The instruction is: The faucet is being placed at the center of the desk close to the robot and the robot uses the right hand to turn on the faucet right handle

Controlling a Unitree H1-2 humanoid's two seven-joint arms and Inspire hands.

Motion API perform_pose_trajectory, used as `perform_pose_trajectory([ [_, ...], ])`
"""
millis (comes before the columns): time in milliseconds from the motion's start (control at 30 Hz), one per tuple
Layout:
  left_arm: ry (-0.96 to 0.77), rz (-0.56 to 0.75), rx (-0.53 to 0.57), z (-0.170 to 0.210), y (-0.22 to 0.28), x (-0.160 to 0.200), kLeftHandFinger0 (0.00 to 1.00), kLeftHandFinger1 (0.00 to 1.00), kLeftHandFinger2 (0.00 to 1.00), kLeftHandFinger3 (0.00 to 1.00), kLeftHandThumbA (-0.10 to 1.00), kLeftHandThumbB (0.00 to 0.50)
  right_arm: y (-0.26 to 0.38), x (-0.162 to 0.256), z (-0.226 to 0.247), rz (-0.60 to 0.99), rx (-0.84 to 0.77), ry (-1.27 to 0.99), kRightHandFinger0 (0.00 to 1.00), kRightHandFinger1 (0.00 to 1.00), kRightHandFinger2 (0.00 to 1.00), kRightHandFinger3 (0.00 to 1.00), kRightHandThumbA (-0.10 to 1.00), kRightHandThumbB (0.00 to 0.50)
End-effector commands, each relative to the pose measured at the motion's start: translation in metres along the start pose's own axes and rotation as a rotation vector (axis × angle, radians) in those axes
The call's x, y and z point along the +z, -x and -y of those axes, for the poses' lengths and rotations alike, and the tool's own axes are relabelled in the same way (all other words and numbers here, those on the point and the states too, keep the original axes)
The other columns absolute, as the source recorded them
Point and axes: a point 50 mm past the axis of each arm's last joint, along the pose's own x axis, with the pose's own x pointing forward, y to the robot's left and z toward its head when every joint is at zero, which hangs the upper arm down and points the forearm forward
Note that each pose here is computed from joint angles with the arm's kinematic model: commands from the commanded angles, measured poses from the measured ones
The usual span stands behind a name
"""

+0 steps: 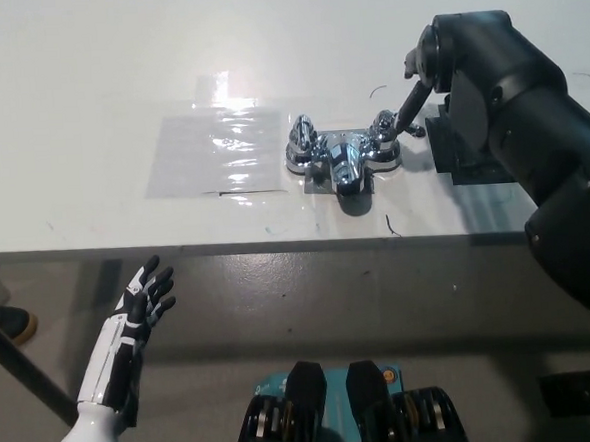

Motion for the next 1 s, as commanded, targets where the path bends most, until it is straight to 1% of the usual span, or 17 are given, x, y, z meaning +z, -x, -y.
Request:
perform_pose_trajectory([
  [0, -0.019, 0.058, -0.006, -0.005, -0.007, 0.013, 1.00, 1.00, 1.00, 1.00, 0.96, 0.101, 0.017, -0.029, 0.049, -0.076, -0.186, -0.011, 1.00, 1.00, 1.00, 1.00, 0.63, 0.390],
  [67, -0.017, 0.057, -0.006, -0.005, -0.008, 0.014, 1.00, 1.00, 1.00, 1.00, 0.96, 0.097, 0.019, -0.030, 0.053, -0.071, -0.182, -0.023, 1.00, 1.00, 1.00, 1.00, 0.63, 0.390],
  [167, -0.021, 0.059, -0.006, -0.004, -0.008, 0.014, 1.00, 1.00, 1.00, 1.00, 0.97, 0.084, 0.019, -0.034, 0.055, -0.068, -0.202, -0.050, 1.00, 1.00, 1.00, 1.00, 0.56, 0.422],
  [300, -0.023, 0.065, -0.007, -0.004, -0.008, 0.014, 1.00, 1.00, 1.00, 1.00, 0.97, 0.077, 0.019, -0.038, 0.056, -0.067, -0.210, -0.057, 1.00, 1.00, 1.00, 1.00, 0.55, 0.450],
  [333, -0.023, 0.066, -0.007, -0.004, -0.008, 0.015, 1.00, 1.00, 1.00, 1.00, 0.97, 0.073, 0.020, -0.039, 0.057, -0.067, -0.210, -0.054, 1.00, 1.00, 1.00, 1.00, 0.55, 0.454],
  [367, -0.024, 0.067, -0.008, -0.004, -0.008, 0.014, 1.00, 1.00, 1.00, 1.00, 0.97, 0.071, 0.021, -0.039, 0.058, -0.078, -0.198, -0.023, 1.00, 1.00, 1.00, 1.00, 0.63, 0.449],
  [400, -0.024, 0.068, -0.009, -0.004, -0.008, 0.014, 1.00, 1.00, 1.00, 1.00, 0.97, 0.071, 0.021, -0.039, 0.058, -0.088, -0.191, -0.004, 1.00, 1.00, 1.00, 1.00, 0.64, 0.457],
  [467, -0.023, 0.072, -0.013, -0.006, -0.009, 0.014, 1.00, 1.00, 1.00, 1.00, 0.97, 0.075, 0.022, -0.039, 0.061, -0.098, -0.202, -0.013, 1.00, 1.00, 1.00, 1.00, 0.59, 0.463],
  [533, -0.022, 0.070, -0.013, -0.006, -0.010, 0.014, 1.00, 1.00, 1.00, 1.00, 0.97, 0.075, 0.022, -0.041, 0.062, -0.110, -0.218, -0.002, 1.00, 1.00, 1.00, 1.00, 0.60, 0.467],
  [567, -0.026, 0.071, -0.012, -0.006, -0.010, 0.014, 1.00, 1.00, 1.00, 1.00, 0.97, 0.074, 0.023, -0.041, 0.062, -0.119, -0.221, 0.024, 1.00, 1.00, 1.00, 1.00, 0.63, 0.452],
  [600, -0.028, 0.073, -0.011, -0.006, -0.010, 0.014, 1.00, 1.00, 1.00, 1.00, 0.97, 0.066, 0.023, -0.041, 0.062, -0.135, -0.221, 0.054, 1.00, 1.00, 1.00, 1.00, 0.66, 0.454],
  [633, -0.027, 0.073, -0.010, -0.006, -0.010, 0.014, 1.00, 1.00, 1.00, 1.00, 0.97, 0.064, 0.022, -0.042, 0.062, -0.140, -0.241, 0.047, 1.00, 1.00, 1.00, 1.00, 0.61, 0.474],
  [667, -0.020, 0.071, -0.008, -0.006, -0.010, 0.015, 1.00, 1.00, 1.00, 1.00, 0.97, 0.061, 0.022, -0.042, 0.062, -0.147, -0.257, 0.032, 1.00, 1.00, 1.00, 1.00, 0.58, 0.471],
  [733, -0.019, 0.073, -0.007, -0.006, -0.010, 0.015, 1.00, 1.00, 1.00, 1.00, 0.97, 0.057, 0.023, -0.042, 0.062, -0.154, -0.259, 0.044, 1.00, 1.00, 1.00, 1.00, 0.57, 0.461],
  [800, -0.025, 0.077, -0.008, -0.006, -0.011, 0.015, 1.00, 1.00, 1.00, 1.00, 0.97, 0.049, 0.023, -0.043, 0.063, -0.166, -0.279, 0.017, 1.00, 1.00, 1.00, 1.00, 0.50, 0.464],
  [867, -0.026, 0.078, -0.008, -0.006, -0.012, 0.015, 1.00, 1.00, 1.00, 1.00, 0.97, 0.046, 0.023, -0.044, 0.064, -0.166, -0.301, -0.025, 1.00, 1.00, 1.00, 1.00, 0.40, 0.446],
  [967, -0.026, 0.077, -0.007, -0.005, -0.013, 0.015, 1.00, 1.00, 1.00, 1.00, 0.98, 0.050, 0.024, -0.045, 0.066, -0.159, -0.324, -0.054, 1.00, 1.00, 1.00, 1.00, 0.34, 0.429],
])
